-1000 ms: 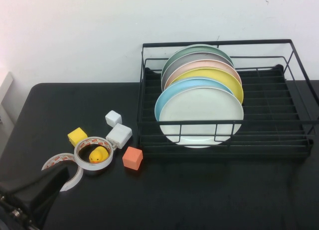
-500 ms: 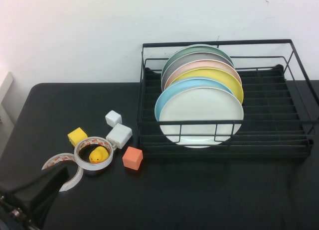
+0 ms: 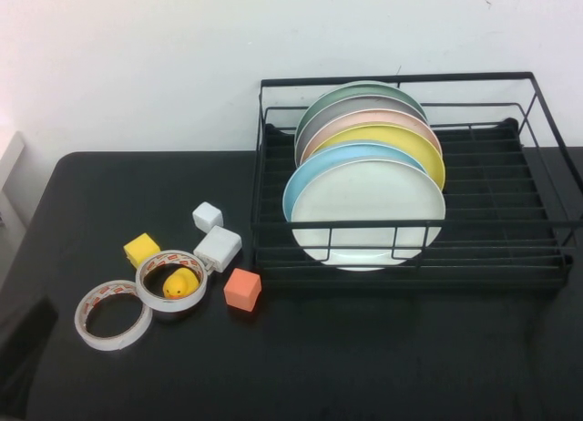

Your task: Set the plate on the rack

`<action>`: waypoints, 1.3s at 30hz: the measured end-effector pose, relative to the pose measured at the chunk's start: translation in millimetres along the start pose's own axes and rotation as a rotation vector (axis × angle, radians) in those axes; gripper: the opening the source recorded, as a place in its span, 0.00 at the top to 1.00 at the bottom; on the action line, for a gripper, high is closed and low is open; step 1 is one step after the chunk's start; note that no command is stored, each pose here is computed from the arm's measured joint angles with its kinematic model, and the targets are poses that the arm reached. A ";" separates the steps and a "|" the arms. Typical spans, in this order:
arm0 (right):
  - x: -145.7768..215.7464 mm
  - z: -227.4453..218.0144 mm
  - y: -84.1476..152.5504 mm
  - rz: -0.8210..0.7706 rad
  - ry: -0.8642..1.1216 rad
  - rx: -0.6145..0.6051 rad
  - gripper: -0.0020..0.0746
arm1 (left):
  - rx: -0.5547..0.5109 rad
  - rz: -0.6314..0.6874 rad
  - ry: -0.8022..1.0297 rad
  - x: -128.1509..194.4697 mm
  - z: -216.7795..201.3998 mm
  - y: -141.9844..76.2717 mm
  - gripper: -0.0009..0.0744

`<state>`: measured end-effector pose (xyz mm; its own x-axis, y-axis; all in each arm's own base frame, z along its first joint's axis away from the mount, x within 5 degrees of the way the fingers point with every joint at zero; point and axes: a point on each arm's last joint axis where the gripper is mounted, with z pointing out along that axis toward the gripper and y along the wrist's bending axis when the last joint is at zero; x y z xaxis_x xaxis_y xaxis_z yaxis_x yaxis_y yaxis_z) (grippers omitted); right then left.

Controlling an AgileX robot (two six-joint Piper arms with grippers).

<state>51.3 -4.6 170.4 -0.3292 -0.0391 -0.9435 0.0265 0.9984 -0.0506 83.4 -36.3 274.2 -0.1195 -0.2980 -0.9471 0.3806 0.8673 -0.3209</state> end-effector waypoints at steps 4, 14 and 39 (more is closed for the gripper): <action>0.0 0.0 0.0 0.000 0.000 0.000 0.96 | -0.090 -0.071 0.076 29.9 -10.9 14.7 0.99; 0.0 0.0 0.0 0.000 0.000 0.000 0.96 | -0.368 0.086 0.109 70.2 -41.3 41.5 0.99; 0.0 0.0 0.0 0.002 0.000 0.000 0.96 | -0.387 0.107 0.180 86.4 -41.7 47.9 0.99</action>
<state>51.3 -4.6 170.4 -0.3291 -0.0373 -0.9436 0.0270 0.9984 -0.0489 53.1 -3.9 176.6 -0.2687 -0.1543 -0.9508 0.0317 0.9851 -0.1688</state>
